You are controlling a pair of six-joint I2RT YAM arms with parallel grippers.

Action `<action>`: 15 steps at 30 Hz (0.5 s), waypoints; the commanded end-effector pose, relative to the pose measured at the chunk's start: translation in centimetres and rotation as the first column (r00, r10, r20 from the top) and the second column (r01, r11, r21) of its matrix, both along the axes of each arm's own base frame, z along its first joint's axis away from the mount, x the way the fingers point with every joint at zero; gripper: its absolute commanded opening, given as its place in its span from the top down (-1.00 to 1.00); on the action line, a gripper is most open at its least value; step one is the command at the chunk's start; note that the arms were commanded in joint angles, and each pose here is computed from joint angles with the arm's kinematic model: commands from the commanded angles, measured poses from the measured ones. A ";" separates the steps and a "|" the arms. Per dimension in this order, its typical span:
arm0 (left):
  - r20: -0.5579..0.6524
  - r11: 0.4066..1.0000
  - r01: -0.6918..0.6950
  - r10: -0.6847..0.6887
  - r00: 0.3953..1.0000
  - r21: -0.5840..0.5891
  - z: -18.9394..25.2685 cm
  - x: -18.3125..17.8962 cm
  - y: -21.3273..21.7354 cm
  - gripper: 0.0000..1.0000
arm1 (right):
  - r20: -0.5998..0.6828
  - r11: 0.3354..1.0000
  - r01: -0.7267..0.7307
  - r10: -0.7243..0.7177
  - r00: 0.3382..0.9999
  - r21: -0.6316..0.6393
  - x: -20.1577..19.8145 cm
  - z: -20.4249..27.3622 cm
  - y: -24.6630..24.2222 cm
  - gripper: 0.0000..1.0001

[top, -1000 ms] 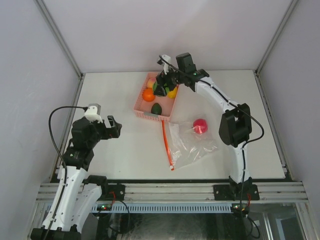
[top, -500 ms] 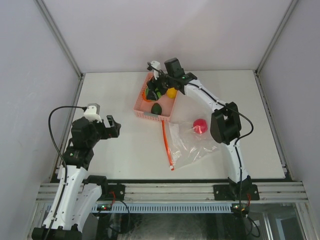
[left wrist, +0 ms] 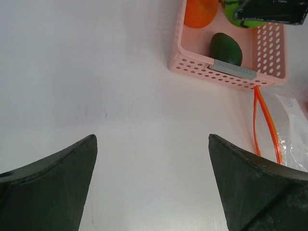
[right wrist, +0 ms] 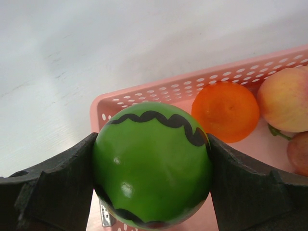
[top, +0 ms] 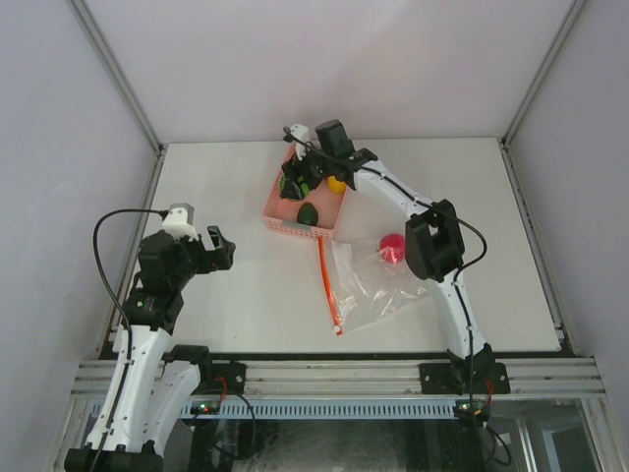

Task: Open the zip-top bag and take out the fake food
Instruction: Place the fake fruit in the bin.

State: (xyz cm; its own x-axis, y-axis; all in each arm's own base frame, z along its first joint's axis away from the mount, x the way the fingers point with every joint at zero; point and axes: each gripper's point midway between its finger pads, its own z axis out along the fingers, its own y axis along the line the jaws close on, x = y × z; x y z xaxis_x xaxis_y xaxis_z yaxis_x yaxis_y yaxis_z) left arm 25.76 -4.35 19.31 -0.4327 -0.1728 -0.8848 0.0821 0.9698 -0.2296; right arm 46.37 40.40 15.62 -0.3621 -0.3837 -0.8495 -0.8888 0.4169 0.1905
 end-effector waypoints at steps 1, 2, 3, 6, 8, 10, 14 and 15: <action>0.065 1.000 -0.013 0.011 0.998 0.019 2.3 0.4 0.6 -1.00 | 0.034 0.999 0.010 -0.011 0.999 0.052 0.4 1.9 1.6 0.38; 0.064 1.000 -0.012 0.011 0.998 0.018 2.3 0.4 0.6 -1.00 | 0.030 0.999 0.012 -0.014 0.999 0.050 0.4 1.6 1.7 0.26; 0.064 1.000 -0.011 0.010 0.998 0.016 2.3 0.4 0.5 -0.99 | 0.024 0.999 0.016 -0.017 1.000 0.047 0.4 1.3 1.7 0.12; 0.064 1.000 -0.014 0.013 0.998 0.014 2.3 0.4 0.6 -1.00 | 0.012 0.999 0.032 -0.033 0.999 0.042 0.6 0.7 1.6 -0.36; 0.062 1.000 -0.013 0.012 0.998 0.011 2.2 0.4 0.6 -0.99 | 0.003 0.998 0.048 -0.048 0.999 0.037 0.7 0.1 1.6 -0.72; 0.059 1.000 -0.012 0.012 0.998 0.010 2.1 0.4 0.6 -1.00 | -0.006 0.998 0.051 -0.051 0.999 0.039 0.6 0.0 1.7 -1.00; 0.054 1.000 0.000 0.000 0.999 0.004 2.1 0.5 0.4 -1.00 | -0.004 0.998 0.049 -0.049 0.999 0.049 0.4 0.9 1.7 -1.00; 0.054 1.000 0.008 -0.008 0.999 0.001 2.1 0.5 0.3 -0.99 | 0.001 0.998 0.049 -0.049 0.999 0.049 0.4 1.2 1.6 -1.00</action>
State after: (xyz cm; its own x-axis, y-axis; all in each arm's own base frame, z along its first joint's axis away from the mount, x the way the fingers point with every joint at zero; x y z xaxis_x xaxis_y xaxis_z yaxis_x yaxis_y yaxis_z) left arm 25.82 -3.94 19.30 -0.4310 -0.1818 -0.8838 0.0686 0.9701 -0.2329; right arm 46.51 41.27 14.28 -0.4120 -0.3632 -0.8357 -0.8621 0.4524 0.2284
